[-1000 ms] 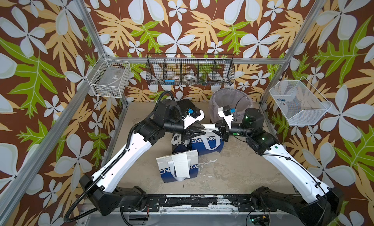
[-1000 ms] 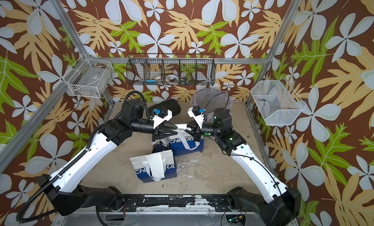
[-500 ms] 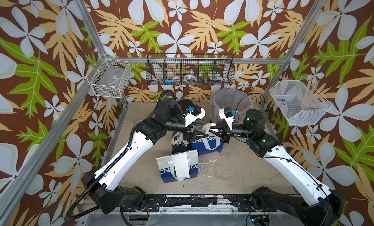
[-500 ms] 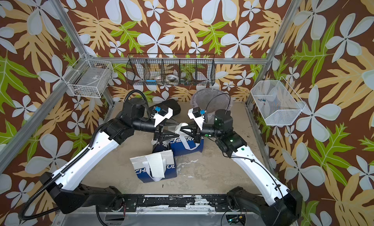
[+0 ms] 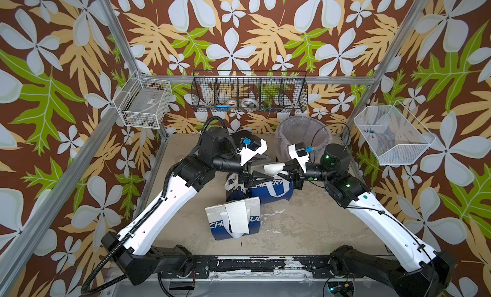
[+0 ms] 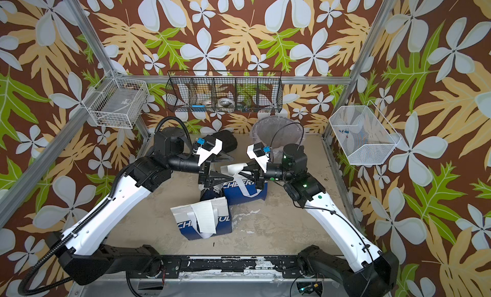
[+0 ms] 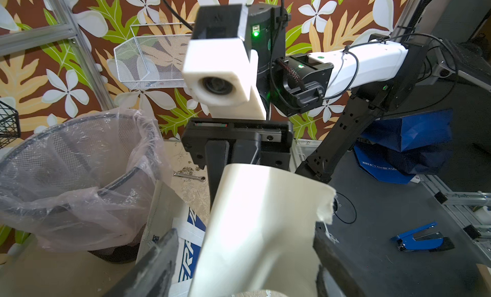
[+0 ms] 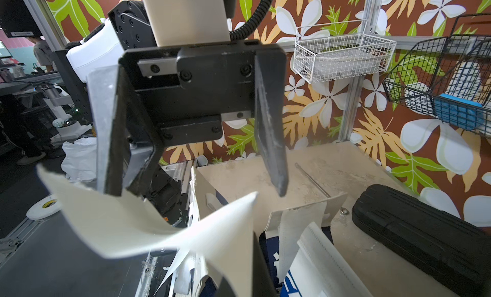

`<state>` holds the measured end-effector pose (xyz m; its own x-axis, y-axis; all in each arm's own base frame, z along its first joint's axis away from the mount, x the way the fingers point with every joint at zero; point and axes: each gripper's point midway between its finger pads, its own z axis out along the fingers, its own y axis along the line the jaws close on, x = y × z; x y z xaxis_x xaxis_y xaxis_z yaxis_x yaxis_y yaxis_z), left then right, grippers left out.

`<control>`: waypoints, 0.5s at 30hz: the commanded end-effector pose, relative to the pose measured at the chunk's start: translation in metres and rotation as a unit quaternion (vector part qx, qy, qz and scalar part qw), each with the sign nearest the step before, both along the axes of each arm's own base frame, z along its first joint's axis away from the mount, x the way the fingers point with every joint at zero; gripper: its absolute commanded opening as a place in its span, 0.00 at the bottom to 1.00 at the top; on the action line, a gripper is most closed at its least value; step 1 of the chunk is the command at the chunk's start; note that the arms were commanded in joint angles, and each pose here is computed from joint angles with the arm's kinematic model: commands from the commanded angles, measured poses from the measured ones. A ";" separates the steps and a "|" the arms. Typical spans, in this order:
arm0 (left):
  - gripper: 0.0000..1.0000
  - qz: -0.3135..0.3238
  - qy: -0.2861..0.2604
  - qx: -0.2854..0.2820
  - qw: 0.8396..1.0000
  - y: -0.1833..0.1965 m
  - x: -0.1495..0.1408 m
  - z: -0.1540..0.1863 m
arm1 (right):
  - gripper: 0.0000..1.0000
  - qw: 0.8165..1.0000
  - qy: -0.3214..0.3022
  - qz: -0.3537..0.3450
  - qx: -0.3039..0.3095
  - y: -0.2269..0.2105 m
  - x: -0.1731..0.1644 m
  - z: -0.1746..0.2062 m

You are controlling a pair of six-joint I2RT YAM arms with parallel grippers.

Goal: Shred takeout receipts and throw away
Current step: Adjust the takeout receipt.

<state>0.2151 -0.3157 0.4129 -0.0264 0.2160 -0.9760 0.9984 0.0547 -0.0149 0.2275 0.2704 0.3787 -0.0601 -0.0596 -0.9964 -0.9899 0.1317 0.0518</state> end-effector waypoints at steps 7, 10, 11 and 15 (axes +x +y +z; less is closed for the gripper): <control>0.74 0.001 -0.003 0.024 1.000 -0.006 0.011 -0.010 | 0.00 0.999 -0.029 0.032 0.019 0.000 -0.013 0.015; 0.68 0.010 -0.008 0.025 1.000 -0.006 0.016 -0.009 | 0.00 0.999 -0.030 0.034 0.021 0.000 -0.015 0.016; 0.64 0.003 -0.006 0.024 1.000 -0.006 0.014 -0.009 | 0.00 0.999 -0.031 0.031 0.021 0.000 -0.014 0.016; 0.39 -0.023 0.002 0.018 1.000 -0.007 0.005 -0.010 | 0.00 0.999 -0.031 0.030 0.022 0.000 -0.012 0.018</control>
